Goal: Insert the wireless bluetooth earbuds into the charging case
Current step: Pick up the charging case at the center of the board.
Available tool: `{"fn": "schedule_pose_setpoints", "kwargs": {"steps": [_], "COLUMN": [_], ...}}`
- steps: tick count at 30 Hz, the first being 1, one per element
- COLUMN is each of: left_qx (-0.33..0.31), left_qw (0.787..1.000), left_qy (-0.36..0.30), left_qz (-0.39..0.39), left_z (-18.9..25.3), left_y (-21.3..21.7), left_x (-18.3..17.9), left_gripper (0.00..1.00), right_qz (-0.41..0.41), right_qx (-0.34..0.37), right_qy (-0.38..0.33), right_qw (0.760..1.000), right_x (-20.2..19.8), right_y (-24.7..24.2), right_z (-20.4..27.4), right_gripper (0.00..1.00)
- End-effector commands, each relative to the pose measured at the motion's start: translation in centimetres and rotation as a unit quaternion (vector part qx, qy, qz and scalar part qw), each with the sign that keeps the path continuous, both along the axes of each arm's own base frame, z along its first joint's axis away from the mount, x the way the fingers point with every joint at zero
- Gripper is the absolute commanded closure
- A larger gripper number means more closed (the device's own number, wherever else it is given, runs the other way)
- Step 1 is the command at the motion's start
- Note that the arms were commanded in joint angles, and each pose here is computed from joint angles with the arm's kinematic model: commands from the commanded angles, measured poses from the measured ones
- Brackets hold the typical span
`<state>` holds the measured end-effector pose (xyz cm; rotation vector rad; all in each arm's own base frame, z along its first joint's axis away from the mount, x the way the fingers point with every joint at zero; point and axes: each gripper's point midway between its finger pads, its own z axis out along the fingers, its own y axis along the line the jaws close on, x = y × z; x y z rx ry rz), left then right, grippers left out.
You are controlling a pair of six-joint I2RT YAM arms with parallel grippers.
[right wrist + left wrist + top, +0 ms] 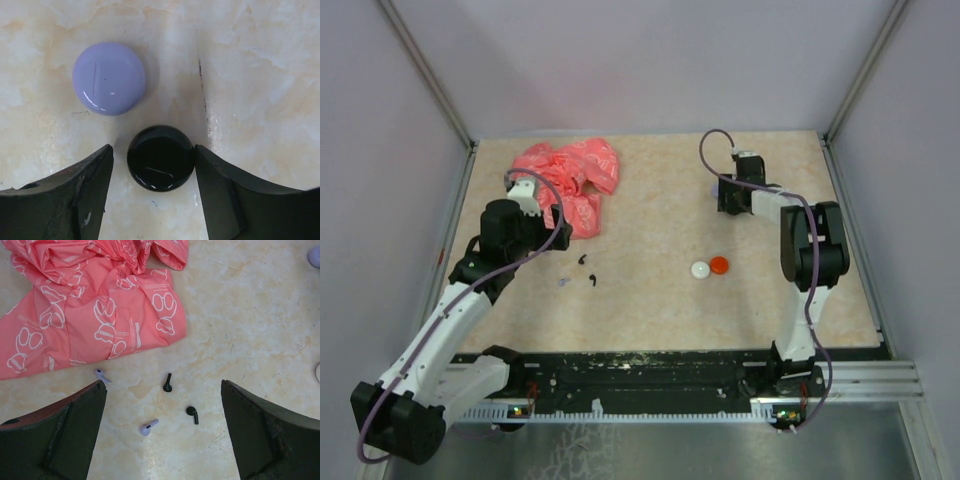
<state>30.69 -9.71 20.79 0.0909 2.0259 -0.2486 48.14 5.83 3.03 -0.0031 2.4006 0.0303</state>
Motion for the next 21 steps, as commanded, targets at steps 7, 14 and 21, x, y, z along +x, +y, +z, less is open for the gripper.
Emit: {"fn": "schedule_pose_setpoints", "kwargs": {"steps": [7,14,21], "left_qx": [-0.017,-0.063,-0.119], "left_qw": [1.000,0.995,0.984], "left_qy": [0.000,0.005,0.024], "left_qz": [-0.008,-0.077,-0.130], "left_z": [0.1,0.6,1.2], "left_y": [-0.4,-3.2,-5.8], "left_x": [0.1,-0.7,-1.7], "left_gripper": [0.00,0.00,0.00], "right_qz": [0.012,0.060,0.152], "right_qx": [0.005,0.044,0.048], "right_qy": [0.000,-0.004,-0.036], "right_qw": [1.000,0.997,0.987], "right_x": [1.0,-0.4,-3.4], "right_y": [0.0,2.2,7.9], "right_z": [0.4,1.6,4.5], "right_gripper": [0.42,0.52,0.58]}}
